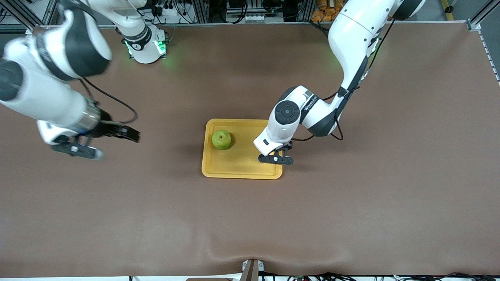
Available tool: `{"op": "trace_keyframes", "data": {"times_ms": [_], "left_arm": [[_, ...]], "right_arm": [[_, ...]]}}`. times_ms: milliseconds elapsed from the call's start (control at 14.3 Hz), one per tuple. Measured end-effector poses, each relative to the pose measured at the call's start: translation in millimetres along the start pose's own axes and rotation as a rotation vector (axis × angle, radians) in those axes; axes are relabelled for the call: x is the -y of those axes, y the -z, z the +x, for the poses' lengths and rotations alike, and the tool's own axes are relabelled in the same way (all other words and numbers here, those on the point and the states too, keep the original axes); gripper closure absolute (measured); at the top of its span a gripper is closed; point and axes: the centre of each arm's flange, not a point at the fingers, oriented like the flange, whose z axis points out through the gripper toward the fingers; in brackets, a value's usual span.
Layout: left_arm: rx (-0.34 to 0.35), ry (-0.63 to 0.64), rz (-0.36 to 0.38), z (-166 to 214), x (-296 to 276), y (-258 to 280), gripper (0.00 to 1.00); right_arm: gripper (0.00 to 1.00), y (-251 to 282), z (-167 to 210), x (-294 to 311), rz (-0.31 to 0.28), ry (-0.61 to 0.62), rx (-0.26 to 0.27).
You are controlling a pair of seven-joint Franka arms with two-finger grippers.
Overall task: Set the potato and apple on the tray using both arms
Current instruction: 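Lower the potato into the tray with the left gripper while the right gripper returns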
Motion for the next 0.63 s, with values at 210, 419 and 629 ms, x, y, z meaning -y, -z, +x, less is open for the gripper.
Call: {"op": "trace_keyframes", "data": {"times_ms": [210, 419, 629], "left_arm": [[0.018, 0.010, 0.010, -3, 0, -13, 0.31], [0.026, 0.013, 0.016, -3, 3, -20, 0.27], [0.019, 0.015, 0.014, -1, 3, -17, 0.02]], "right_arm": [[0.00, 38, -6, -46, -0.010, 0.108, -0.015], [0.00, 74, -16, -79, -0.023, 0.154, -0.003], [0.00, 109, -34, -123, -0.026, 0.168, 0.001]]}}
